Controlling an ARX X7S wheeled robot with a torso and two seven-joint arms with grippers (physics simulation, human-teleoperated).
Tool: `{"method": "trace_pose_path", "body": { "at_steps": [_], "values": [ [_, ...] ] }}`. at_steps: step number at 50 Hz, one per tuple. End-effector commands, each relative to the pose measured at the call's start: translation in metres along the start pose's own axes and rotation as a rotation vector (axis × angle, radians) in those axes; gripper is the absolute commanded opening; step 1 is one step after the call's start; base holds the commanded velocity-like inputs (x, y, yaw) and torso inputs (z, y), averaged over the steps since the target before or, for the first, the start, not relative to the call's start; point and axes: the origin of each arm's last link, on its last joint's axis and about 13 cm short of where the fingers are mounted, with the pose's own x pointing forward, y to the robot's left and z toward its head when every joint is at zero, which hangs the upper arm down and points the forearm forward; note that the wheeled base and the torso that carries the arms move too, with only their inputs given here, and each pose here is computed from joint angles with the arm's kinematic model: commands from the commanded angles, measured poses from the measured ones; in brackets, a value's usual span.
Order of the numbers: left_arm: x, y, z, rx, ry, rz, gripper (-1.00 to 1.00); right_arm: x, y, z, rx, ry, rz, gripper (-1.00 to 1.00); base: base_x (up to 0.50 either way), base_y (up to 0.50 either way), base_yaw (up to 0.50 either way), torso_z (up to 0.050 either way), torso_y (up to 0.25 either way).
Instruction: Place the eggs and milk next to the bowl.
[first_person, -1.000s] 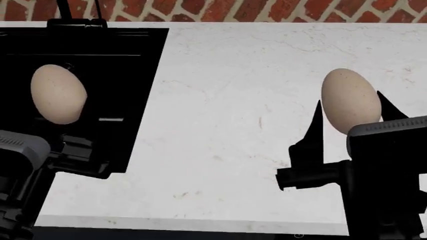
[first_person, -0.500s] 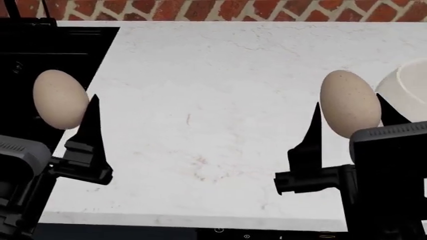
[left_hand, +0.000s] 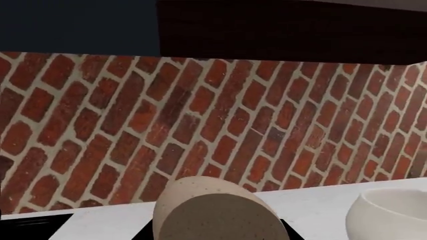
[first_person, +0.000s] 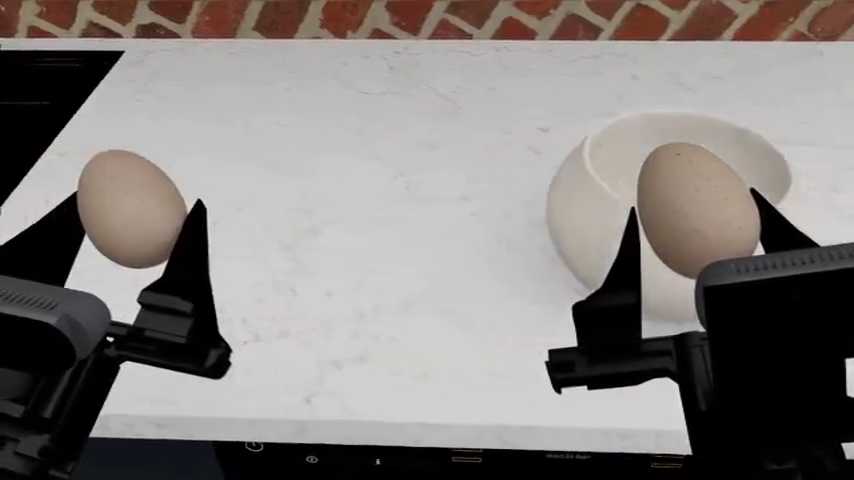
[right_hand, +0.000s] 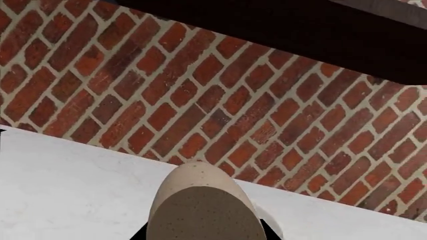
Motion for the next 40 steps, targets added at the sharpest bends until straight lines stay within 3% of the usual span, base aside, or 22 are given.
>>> {"method": "trace_pose_path", "body": {
  "at_steps": [1,32,40],
  "values": [
    [0.0004,-0.0028,0.0016,-0.04,-0.01,-0.019,-1.0,-0.0015,-0.0035,0.0024,-0.01,-0.015,-0.009,-1.0,-0.02,-0.5,0.0,0.0,0.0],
    [-0.0008,-0.0014,-0.002,-0.043,-0.008,-0.023,-1.0,0.0012,-0.0003,0.0038,-0.025,-0.006,0.009,-1.0,-0.03,-0.5,0.0,0.0,0.0],
    [-0.0011,0.0002,-0.0026,-0.043,-0.009,-0.017,-1.0,0.0031,0.0033,0.0034,-0.027,-0.004,0.036,-1.0,0.0,0.0,0.0,0.0,0.0]
  ]
}}
